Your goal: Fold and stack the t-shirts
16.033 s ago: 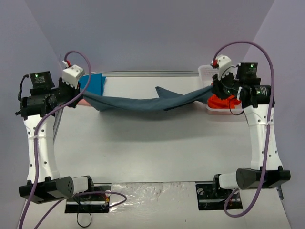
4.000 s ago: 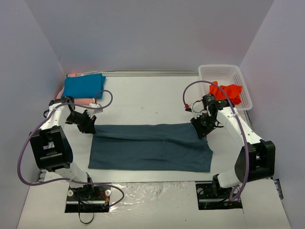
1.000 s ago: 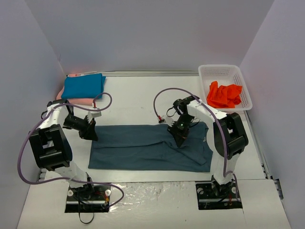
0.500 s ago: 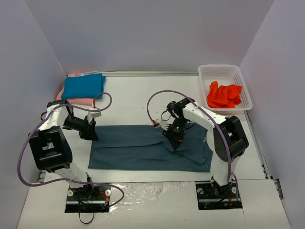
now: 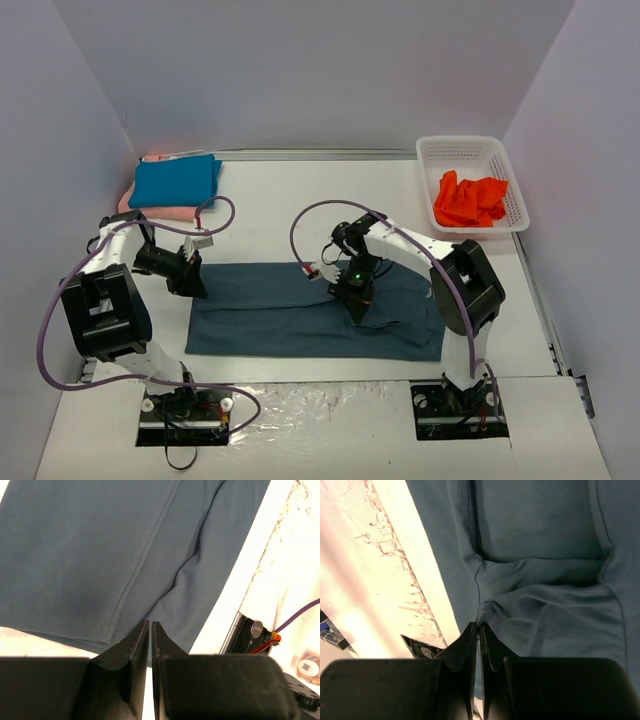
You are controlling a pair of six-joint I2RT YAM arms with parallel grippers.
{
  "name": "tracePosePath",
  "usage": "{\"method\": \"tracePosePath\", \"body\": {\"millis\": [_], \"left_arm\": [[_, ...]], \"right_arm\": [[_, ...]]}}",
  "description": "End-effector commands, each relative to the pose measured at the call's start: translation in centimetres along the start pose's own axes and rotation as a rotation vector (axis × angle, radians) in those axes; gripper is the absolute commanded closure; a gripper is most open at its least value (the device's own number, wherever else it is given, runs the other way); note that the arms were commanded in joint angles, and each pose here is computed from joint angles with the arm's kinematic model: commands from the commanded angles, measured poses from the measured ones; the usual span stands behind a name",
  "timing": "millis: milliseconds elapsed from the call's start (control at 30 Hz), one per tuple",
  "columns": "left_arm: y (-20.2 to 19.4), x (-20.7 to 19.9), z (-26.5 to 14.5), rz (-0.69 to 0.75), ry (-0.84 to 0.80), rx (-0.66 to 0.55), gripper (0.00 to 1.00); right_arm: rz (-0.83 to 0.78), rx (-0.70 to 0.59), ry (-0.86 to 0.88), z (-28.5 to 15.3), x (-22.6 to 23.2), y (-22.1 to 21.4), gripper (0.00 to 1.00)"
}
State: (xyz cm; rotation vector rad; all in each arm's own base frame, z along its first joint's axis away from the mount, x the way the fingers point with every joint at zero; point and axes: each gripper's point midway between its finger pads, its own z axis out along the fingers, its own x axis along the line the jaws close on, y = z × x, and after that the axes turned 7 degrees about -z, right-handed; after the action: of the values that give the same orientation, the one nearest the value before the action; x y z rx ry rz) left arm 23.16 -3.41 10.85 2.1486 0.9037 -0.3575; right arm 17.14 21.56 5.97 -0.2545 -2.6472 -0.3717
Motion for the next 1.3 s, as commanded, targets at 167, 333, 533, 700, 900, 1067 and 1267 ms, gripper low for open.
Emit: {"method": "tracePosePath", "body": {"millis": [167,333,533,700,900,1067,1267], "left_arm": [[0.6,-0.7,-0.2,0.02,-0.006,-0.044,0.94],[0.7,-0.6,-0.3,0.017,-0.008,-0.039,0.94],[0.7,-0.5,-0.3,0.013,-0.008,-0.04,0.94],[0.6,-0.5,-0.2,0.008,-0.015,-0.038,0.94],[0.9,-0.6,-0.3,0.013,-0.017,-0.047,0.93],[1.3,-0.9,-0.5,0.021,0.008,-0.071,0.87],[1.7,-0.9,-0.9,0.043,0.068,-0.086,0.78]], "right_arm": [[-0.001,0.04,0.047,0.4,0.7,0.8,1.0],[-0.009,0.048,0.033,0.3,0.3,1.4,1.0],[-0.03,0.043,0.041,0.1,0.4,2.3,1.0],[-0.028,0.07,0.064,0.9,0.6,1.7,0.59],[-0.039,0.065,0.029,0.1,0.7,1.4,0.56],[-0.003,0.024,-0.038,-1.6,-0.2,0.7,0.58],[0.187,-0.004,-0.283,-4.3,-5.0,-3.3,0.94]]}}
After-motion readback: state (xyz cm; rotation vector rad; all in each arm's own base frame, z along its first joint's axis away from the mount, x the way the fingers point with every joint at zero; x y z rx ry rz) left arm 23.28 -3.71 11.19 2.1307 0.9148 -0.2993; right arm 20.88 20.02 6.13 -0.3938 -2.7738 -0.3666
